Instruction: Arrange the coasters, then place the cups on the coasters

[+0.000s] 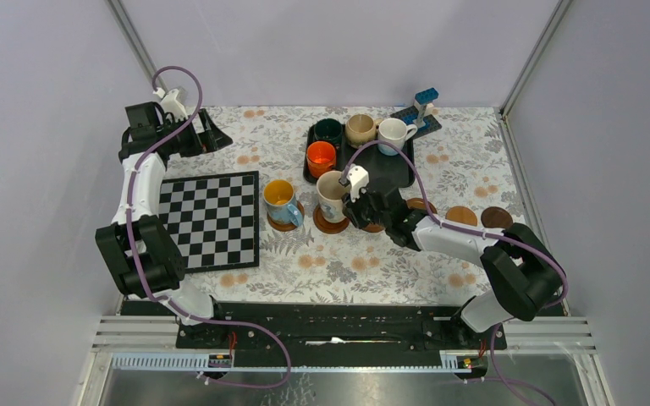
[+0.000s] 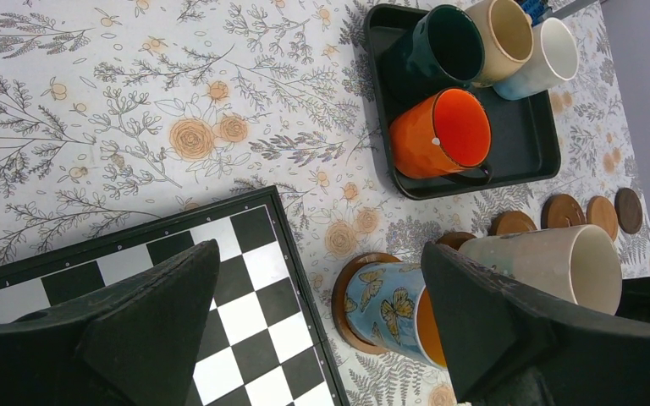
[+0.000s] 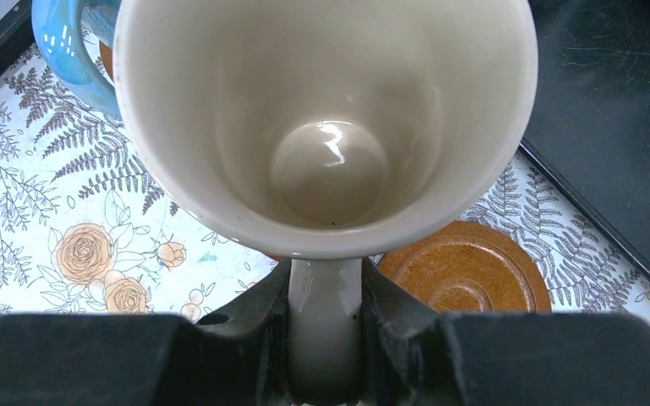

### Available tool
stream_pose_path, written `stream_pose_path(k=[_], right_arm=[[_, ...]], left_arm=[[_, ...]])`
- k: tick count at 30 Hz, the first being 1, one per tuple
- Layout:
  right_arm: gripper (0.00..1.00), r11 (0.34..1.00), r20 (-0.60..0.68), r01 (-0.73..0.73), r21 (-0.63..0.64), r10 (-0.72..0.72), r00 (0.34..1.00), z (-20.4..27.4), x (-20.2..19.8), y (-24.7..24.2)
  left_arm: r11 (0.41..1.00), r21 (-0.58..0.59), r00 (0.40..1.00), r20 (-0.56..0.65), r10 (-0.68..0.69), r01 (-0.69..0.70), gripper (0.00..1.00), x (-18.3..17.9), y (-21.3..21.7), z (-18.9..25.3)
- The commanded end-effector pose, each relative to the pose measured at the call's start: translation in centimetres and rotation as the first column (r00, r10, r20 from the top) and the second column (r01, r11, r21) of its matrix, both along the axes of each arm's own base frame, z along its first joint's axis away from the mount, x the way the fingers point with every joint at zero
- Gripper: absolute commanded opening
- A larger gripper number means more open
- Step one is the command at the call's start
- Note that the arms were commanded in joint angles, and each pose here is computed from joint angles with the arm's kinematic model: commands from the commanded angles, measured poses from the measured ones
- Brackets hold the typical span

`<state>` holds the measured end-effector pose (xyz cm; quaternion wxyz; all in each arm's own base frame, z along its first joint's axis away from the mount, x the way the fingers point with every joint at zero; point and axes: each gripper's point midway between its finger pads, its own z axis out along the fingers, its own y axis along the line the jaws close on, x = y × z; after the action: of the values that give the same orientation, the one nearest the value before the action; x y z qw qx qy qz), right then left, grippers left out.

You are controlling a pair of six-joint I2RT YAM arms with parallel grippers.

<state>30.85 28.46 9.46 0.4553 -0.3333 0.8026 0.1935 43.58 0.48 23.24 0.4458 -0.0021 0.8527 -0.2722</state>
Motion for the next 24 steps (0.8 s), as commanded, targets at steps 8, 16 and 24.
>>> stream_pose_path(k=[8, 16, 24], right_arm=[[0.00, 0.981, 0.149, 0.014, 0.191, -0.043, 0.988, 6.8, 1.2, 2.5], [0.00, 0.980, 0.143, 0.021, 0.199, -0.050, 0.989, 6.2, 1.4, 3.2], [0.00, 0.981, 0.153, 0.069, 0.180, -0.097, 0.983, 5.1, 1.8, 2.3]], left_arm=[[1.000, 0.010, 0.997, 0.072, 0.006, -0.007, 0.99, -0.2, 0.1, 1.9], [0.999, 0.034, 0.997, 0.071, -0.002, -0.001, 0.99, -0.7, 0.2, 1.9], [0.999, 0.036, 0.998, 0.067, -0.004, 0.002, 0.99, -0.8, 0.3, 1.7]])
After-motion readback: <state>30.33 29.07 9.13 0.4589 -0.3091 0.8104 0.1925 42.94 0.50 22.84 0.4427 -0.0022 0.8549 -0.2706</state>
